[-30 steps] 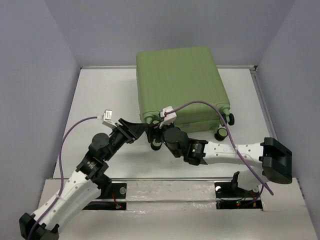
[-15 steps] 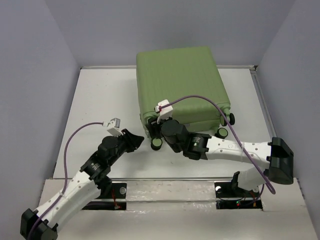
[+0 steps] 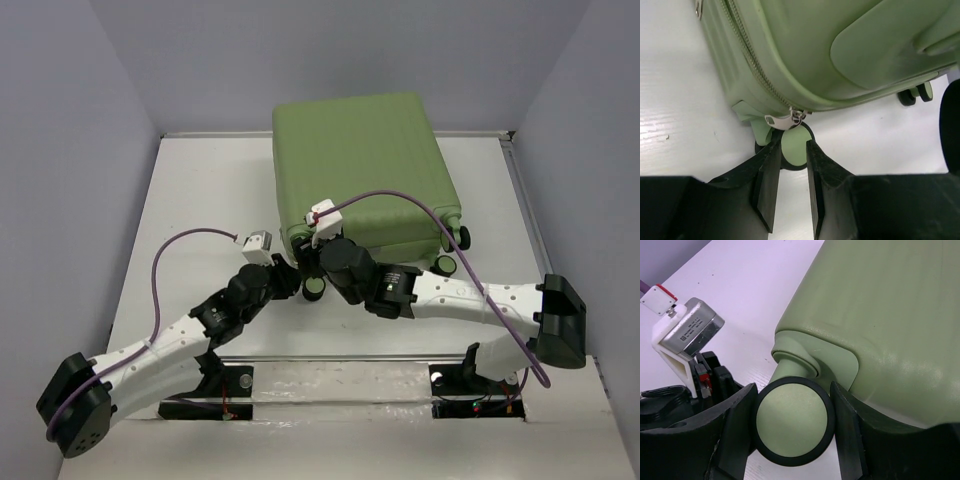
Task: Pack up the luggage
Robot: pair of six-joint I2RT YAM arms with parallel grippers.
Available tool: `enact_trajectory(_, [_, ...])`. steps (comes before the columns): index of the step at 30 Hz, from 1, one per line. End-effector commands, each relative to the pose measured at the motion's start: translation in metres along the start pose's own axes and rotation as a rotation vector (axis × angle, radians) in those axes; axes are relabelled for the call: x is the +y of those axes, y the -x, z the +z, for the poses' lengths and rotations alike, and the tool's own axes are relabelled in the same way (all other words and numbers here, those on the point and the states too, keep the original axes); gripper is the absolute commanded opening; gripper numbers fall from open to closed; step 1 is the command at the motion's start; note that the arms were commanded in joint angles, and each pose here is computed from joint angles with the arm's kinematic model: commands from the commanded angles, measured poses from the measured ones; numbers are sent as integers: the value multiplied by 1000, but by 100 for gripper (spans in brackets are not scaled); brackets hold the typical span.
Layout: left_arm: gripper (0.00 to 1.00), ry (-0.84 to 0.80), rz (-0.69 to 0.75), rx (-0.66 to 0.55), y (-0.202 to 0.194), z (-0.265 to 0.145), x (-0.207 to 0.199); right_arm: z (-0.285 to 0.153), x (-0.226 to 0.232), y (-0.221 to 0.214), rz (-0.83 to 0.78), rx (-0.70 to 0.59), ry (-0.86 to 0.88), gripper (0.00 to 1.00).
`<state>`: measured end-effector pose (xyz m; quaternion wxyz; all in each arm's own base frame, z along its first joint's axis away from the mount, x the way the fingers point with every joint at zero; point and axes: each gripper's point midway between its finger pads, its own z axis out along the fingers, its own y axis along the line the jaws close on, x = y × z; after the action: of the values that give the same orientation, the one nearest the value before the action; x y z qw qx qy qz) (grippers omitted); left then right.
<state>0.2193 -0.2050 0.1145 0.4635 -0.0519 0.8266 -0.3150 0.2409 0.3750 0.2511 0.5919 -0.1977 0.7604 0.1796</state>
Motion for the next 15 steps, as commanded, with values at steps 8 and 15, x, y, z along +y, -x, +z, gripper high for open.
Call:
enact_trajectory(8, [38, 68, 56, -243, 67, 10, -19, 2, 7, 22, 36, -43, 27, 7])
enact_trajectory(15, [37, 97, 104, -248, 68, 20, -19, 3, 10, 18, 44, -38, 39, 7])
